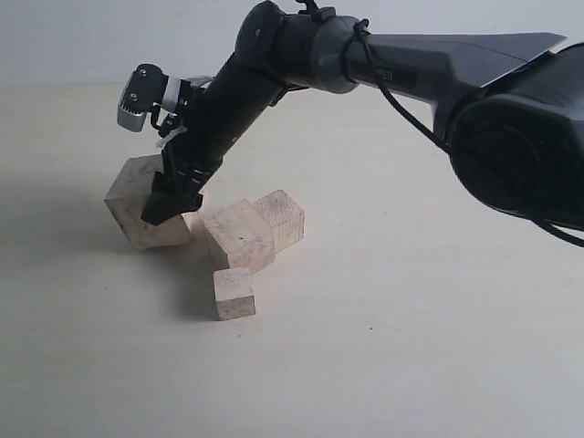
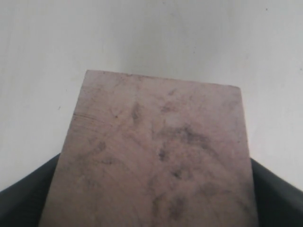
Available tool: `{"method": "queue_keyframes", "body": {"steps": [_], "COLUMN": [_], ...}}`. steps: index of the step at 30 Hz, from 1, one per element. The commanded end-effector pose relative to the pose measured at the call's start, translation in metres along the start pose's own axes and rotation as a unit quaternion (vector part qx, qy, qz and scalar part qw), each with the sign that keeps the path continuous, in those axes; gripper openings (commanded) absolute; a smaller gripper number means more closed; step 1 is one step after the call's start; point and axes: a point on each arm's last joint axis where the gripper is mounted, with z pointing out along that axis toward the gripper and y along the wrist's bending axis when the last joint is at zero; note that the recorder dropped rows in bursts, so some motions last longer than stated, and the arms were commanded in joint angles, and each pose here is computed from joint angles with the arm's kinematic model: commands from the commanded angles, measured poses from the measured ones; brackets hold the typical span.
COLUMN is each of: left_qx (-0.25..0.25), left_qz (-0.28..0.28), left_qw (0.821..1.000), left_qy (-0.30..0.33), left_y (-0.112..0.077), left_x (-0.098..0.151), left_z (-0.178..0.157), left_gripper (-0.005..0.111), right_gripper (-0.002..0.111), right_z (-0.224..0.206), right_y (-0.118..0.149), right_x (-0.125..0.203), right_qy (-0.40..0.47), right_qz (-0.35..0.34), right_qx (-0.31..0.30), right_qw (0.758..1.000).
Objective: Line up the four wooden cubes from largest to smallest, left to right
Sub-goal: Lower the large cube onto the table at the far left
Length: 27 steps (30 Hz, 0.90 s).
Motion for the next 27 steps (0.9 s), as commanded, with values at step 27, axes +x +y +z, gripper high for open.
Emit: {"method": "queue_keyframes", "body": {"steps": [27], "left_qx": [0.001], "left_qz": [-0.005], "left_qw": [1.0], "left_qy": [-0.007], "left_y": [0.0], "left_x": [0.0], "left_z": [0.0], "left_gripper": [0.0], "right_gripper": [0.012], "right_z": [-0.003], "right_y": [-0.025], "right_x": [0.031], "right_qy": [-0.01], "right_qz": [-0.051], "right_qx": [-0.004], "right_qw": [0.999]}}
